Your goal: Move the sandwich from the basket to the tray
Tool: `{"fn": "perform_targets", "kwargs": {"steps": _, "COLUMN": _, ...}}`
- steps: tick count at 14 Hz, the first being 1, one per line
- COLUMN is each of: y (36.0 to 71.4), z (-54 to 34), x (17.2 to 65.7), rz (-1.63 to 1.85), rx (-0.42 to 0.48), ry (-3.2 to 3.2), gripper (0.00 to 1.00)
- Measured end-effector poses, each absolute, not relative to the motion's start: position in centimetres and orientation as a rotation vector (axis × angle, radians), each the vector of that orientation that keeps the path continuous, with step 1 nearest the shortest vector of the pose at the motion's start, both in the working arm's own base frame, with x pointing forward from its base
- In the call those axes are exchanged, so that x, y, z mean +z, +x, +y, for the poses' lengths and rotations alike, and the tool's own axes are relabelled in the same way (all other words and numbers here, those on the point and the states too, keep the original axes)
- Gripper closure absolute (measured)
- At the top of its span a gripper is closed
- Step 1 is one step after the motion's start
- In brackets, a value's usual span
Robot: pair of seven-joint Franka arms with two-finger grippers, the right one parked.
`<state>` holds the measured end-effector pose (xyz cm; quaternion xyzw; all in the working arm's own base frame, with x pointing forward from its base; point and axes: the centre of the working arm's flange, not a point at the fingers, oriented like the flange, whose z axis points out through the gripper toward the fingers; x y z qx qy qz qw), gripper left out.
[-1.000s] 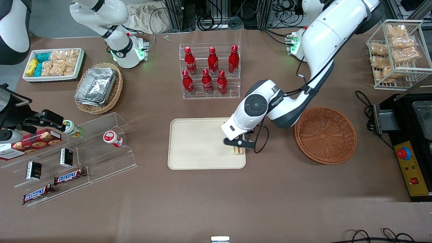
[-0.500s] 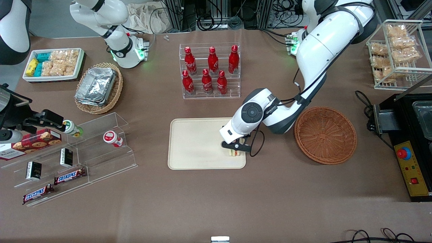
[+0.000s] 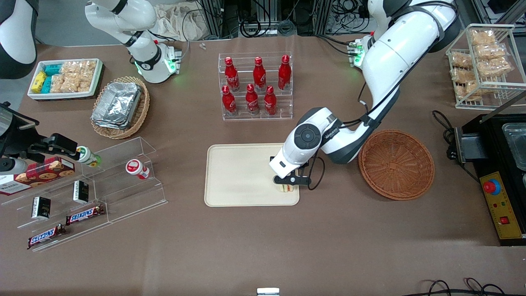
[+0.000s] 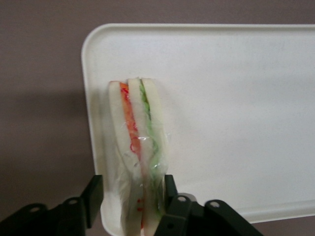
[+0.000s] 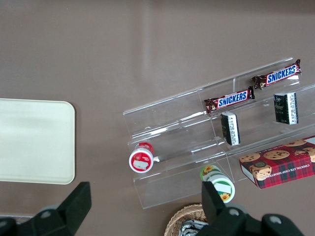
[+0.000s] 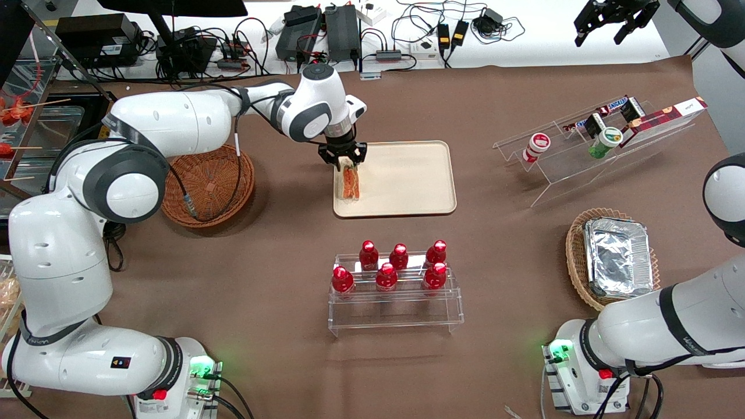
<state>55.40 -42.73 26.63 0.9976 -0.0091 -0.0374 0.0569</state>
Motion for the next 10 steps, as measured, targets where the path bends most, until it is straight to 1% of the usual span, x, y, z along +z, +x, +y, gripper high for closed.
{"fn": "perform_targets", "kwargs": {"steps": 4, "y": 55.5, "z": -40.0, "x": 32.5, "rz": -0.033, "rx": -0.139, "ry": 3.149, "gripper": 0.00}}
{"fn": "perform_targets", "kwargs": {"steps": 7, "y": 56.3, "z": -35.7, "x": 37.6, "rz": -0.102, "rx": -0.160, "ry": 3.219, "gripper": 0.00}}
{"fn": "perform_targets", "kwargs": {"steps": 10, "y": 57.7, "z": -29.3, "x": 42.3, "rz": -0.170, "rx": -0.217, "ry": 3.222, "gripper": 0.00}}
